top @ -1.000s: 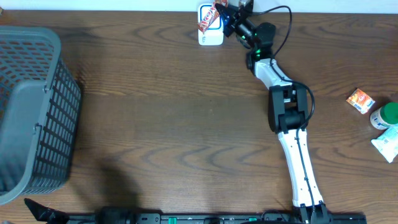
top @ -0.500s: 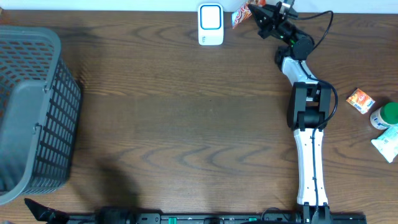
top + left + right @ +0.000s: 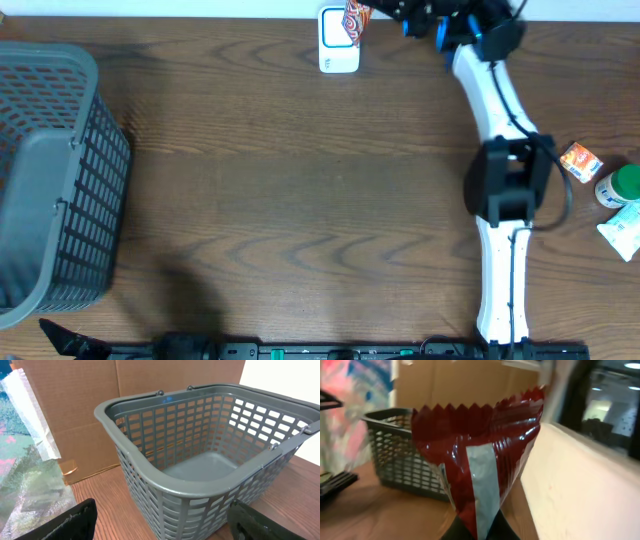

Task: Scan the item barcode
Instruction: 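Carry the TOP bar with the right gripper to the table's right edge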

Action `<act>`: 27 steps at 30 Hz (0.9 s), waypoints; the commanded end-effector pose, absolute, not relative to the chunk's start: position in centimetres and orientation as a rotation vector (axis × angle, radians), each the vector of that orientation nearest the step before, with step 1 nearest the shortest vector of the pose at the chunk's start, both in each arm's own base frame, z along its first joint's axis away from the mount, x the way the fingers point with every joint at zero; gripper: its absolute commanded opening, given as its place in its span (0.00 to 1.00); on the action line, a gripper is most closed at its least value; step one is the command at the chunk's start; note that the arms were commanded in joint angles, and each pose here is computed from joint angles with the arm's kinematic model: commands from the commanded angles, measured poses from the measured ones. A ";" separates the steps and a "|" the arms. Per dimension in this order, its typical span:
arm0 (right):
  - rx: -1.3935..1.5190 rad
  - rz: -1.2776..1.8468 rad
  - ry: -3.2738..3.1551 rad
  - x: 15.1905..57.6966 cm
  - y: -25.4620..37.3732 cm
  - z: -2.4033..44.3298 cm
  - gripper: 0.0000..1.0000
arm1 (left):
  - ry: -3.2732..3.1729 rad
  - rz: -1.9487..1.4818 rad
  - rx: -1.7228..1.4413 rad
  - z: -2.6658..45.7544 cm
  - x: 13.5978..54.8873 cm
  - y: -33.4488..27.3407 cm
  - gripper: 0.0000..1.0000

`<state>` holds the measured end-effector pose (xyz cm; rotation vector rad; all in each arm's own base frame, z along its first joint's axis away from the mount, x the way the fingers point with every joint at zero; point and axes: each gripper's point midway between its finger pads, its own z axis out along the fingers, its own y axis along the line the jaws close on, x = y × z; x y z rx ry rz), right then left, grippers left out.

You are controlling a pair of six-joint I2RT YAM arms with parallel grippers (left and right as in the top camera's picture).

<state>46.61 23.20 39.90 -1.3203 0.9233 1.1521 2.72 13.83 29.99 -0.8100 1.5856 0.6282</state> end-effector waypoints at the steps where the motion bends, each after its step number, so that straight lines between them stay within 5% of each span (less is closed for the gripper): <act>1: -1.393 1.147 0.944 42.0 23.5 45.8 0.01 | 1.578 0.621 -0.818 29.9 2.6 13.9 0.84; 9: -1.253 1.268 0.968 38.1 24.2 55.0 0.02 | 1.578 0.621 -0.818 29.9 2.6 13.9 0.84; 15: -0.782 1.202 1.096 43.2 22.8 59.9 0.01 | 1.578 0.621 -0.818 29.9 2.6 13.9 0.83; 22: -0.342 0.612 1.569 53.4 16.2 51.2 0.01 | 1.578 0.621 -0.818 29.9 2.6 13.9 0.84; 27: -0.111 -0.042 1.942 55.0 5.0 42.2 0.01 | 1.578 0.621 -0.818 29.9 2.6 13.9 0.83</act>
